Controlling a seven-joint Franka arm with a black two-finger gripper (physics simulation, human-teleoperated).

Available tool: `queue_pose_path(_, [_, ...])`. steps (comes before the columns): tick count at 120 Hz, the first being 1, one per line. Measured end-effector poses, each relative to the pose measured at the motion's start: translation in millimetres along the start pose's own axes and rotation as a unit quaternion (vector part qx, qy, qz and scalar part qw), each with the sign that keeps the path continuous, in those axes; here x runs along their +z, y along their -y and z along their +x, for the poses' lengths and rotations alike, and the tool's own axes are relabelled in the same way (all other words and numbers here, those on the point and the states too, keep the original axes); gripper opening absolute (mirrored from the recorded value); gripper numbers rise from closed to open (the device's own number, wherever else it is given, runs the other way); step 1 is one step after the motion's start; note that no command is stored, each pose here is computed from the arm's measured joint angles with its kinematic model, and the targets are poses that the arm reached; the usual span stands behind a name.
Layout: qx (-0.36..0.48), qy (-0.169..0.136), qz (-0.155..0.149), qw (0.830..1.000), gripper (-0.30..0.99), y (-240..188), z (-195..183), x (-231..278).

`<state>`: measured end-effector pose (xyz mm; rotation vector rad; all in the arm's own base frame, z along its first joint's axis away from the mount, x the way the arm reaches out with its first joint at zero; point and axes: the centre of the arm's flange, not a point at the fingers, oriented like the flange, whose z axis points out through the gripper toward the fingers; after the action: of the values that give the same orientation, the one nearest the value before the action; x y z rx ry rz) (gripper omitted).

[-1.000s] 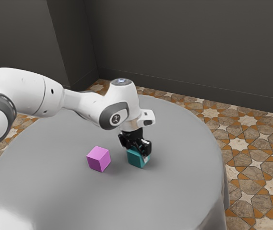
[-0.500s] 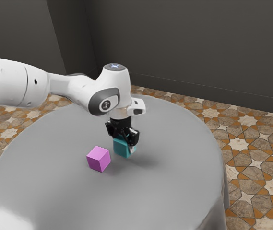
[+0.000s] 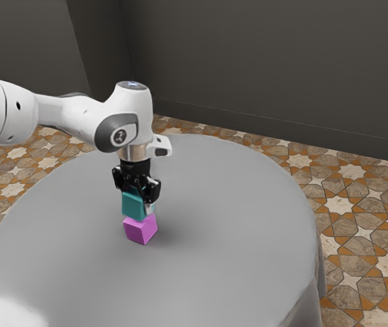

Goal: Pick up the blue block with one arm, and put the blue block on the pink block with one arm

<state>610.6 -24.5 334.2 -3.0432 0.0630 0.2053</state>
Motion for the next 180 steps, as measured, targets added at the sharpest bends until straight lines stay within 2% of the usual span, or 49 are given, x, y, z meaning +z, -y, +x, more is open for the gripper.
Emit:
queue_pose_path(27, [0.007,0.01,0.001,1.0,0.34,9.6,-7.2,4.9])
queue_pose_path(101, [0.028,0.006,-0.005,1.0,0.33,5.3,-8.0,-1.3])
queue_pose_path(139, [0.037,0.007,-0.015,0.999,0.58,-0.7,-8.2,-2.7])
queue_pose_path(167, [0.034,-0.018,0.009,0.999,0.66,5.3,-28.3,-66.2])
queue_pose_path(180, [0.036,-0.056,0.025,0.997,0.67,-0.1,-41.8,-124.5])
